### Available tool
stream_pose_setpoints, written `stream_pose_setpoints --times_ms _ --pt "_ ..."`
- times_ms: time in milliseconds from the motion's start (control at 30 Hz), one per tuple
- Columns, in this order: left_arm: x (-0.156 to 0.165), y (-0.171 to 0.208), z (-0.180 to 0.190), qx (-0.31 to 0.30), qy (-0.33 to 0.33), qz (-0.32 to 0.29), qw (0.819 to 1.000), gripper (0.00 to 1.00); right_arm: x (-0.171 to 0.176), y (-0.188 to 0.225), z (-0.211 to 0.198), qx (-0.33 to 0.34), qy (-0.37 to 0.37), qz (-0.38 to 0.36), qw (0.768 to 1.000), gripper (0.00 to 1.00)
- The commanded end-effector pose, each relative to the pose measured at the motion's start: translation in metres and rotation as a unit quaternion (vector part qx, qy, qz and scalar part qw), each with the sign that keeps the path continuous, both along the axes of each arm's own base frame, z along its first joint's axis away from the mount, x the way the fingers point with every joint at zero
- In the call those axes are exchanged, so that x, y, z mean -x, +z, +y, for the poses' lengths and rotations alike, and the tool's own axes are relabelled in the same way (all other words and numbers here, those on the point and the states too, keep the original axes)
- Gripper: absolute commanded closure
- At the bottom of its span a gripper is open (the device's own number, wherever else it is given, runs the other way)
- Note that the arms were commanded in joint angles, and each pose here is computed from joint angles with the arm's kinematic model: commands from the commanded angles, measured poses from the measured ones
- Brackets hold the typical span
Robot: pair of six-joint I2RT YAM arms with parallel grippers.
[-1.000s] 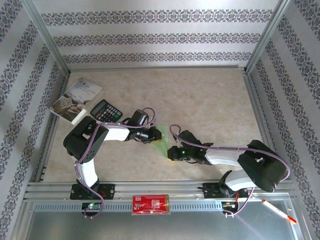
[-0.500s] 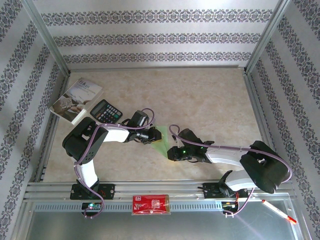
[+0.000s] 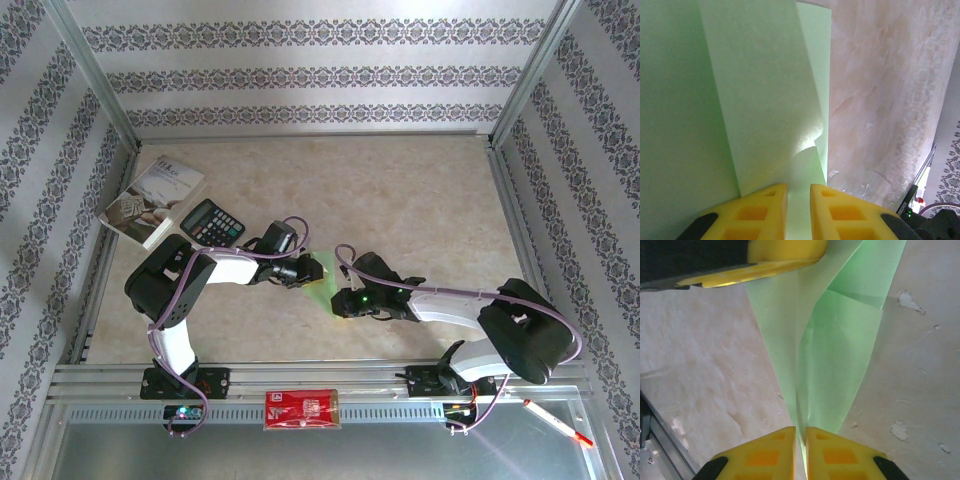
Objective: Fold a paper plane with a square sheet of paper (pick it up from the middle)
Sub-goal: Fourth fold the wing at the center of the table.
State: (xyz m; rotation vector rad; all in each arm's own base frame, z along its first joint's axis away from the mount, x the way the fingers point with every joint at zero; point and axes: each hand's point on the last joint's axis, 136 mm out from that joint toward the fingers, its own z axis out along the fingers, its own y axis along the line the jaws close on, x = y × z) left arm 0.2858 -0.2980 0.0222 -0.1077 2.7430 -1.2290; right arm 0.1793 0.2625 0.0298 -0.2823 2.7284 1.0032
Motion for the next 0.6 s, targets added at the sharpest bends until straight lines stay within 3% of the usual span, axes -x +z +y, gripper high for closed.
stream_pose_setpoints --times_ms 0,567 --pt "0.024 -0.037 0.021 -0.069 0.005 0.047 0.996 0.81 -0.003 0.001 0.003 -0.004 0.006 0.0 1.0 0.89" --pt "0.024 -0.036 0.02 -0.069 0.001 0.047 0.996 0.81 -0.003 -0.011 0.002 0.007 -0.002 0.007 1.0 0.93"
